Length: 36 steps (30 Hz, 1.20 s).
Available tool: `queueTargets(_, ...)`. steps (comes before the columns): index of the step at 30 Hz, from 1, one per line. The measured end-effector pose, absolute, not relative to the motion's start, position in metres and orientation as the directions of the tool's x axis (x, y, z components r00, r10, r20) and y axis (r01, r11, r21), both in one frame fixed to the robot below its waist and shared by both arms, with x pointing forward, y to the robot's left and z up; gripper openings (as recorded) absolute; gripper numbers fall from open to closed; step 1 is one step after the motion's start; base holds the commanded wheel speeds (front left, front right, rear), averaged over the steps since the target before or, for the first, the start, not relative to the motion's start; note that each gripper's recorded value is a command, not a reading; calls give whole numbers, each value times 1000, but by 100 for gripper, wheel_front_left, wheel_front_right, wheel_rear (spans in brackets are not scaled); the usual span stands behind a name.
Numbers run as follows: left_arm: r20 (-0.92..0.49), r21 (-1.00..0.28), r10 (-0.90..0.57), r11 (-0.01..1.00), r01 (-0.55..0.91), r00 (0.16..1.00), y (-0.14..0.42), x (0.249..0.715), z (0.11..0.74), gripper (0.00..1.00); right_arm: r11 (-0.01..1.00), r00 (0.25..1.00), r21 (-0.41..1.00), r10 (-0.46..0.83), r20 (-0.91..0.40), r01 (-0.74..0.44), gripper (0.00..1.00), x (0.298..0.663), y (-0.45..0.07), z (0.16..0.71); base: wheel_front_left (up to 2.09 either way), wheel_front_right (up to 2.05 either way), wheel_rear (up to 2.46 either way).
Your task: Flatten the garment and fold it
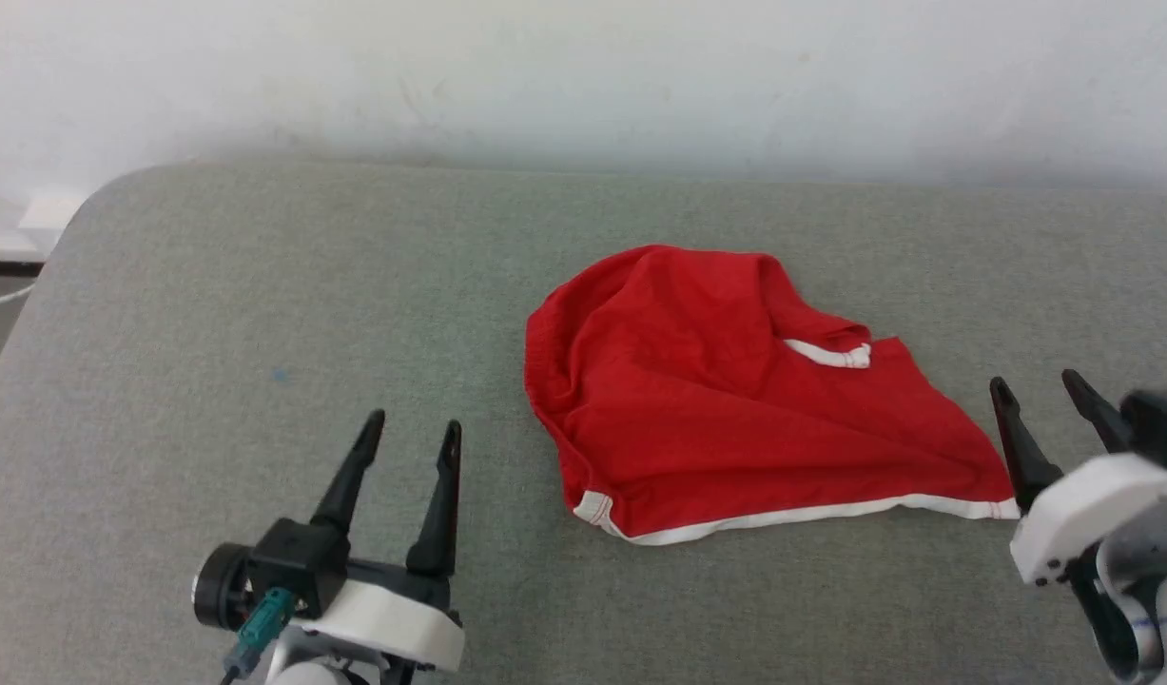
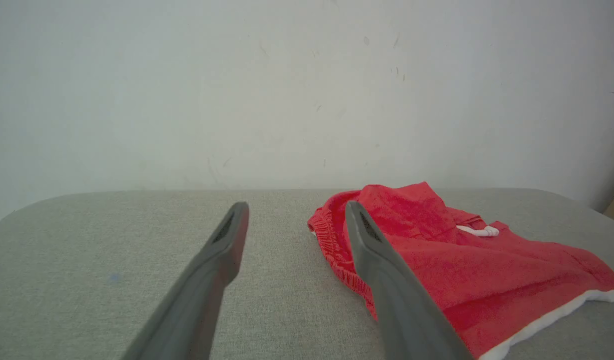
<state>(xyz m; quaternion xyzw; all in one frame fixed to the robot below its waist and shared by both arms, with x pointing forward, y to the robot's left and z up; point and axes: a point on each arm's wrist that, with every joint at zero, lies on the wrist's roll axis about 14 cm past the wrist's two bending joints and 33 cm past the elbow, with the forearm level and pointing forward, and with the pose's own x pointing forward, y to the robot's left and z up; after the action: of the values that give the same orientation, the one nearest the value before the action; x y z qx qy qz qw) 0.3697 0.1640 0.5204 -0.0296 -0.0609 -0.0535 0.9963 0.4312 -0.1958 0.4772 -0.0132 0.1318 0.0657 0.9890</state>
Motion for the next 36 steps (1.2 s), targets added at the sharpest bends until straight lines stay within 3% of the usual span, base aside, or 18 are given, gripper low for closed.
queueTargets(5,45,-99,-203,973,206,978,139,360,494,100,996,995,11,86,-52,-85,100,403,-205,504,0,0,0)
queueTargets(9,-51,-106,-344,935,337,938,110,349,468,100,999,999,45,27,28,-29,100,377,-209,508,0,0,0)
queueTargets(17,-279,-83,-499,864,497,820,88,354,437,100,997,999,63,-35,-12,36,100,357,-216,487,0,0,0)
queueTargets(25,-385,-82,-561,812,578,733,72,365,428,100,996,996,52,-63,-64,67,100,353,-224,471,0,0,0)
queueTargets(34,-441,-98,-573,796,598,690,67,370,415,99,994,991,47,-90,-95,94,100,351,-231,460,0,0,0)
queueTargets(35,-443,-100,-574,795,599,688,67,370,415,46,994,991,47,-91,-99,96,100,350,-232,459,0,0,0)
queueTargets(36,-443,-101,-576,794,600,687,66,370,414,0,994,991,47,-92,-101,97,100,350,-232,458,0,0,0)
